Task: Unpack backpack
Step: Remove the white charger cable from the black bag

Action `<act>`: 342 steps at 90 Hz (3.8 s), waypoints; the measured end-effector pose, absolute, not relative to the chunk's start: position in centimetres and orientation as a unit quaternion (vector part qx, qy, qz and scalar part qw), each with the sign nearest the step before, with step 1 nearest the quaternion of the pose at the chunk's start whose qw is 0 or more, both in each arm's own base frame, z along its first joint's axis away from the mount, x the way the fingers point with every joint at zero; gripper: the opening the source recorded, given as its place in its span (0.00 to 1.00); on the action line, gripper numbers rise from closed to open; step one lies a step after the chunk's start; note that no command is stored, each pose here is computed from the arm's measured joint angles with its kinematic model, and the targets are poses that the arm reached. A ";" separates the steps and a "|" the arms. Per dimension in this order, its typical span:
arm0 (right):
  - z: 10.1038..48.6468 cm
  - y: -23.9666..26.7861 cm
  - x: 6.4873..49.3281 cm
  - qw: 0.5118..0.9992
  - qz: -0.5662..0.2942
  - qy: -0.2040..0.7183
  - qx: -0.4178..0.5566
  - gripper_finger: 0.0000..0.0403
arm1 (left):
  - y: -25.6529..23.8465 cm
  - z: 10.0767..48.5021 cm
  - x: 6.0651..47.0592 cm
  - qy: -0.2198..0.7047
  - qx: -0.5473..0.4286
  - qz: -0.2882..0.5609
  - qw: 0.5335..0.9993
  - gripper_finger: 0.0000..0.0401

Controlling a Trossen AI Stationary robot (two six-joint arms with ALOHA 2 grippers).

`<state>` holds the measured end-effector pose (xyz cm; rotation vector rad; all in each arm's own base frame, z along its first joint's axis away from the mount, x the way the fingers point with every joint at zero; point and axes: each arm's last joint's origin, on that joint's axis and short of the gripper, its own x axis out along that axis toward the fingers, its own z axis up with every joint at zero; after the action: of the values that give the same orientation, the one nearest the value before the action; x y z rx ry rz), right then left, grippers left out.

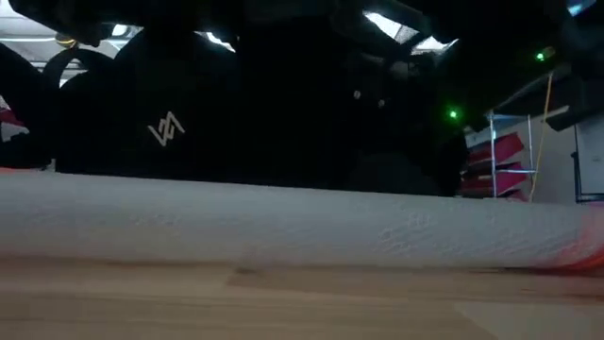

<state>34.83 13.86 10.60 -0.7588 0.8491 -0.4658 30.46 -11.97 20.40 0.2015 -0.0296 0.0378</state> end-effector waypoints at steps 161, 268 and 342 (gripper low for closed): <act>12.0 13.1 36.6 0.849 -0.252 0.369 -0.280 0.00 | -12.1 20.5 30.5 -0.015 0.114 0.002 0.993 0.00; 11.1 10.9 37.6 0.840 -0.207 0.411 -0.288 0.53 | -11.9 20.0 30.5 0.003 0.120 0.013 0.993 0.00; 9.8 10.5 38.2 0.861 -0.103 0.444 -0.226 0.53 | -12.0 19.8 30.5 0.015 0.117 0.004 0.993 0.00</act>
<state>38.20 10.49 9.84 -0.4736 0.9305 -0.2153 30.47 -12.01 19.76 0.2355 0.0310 0.0072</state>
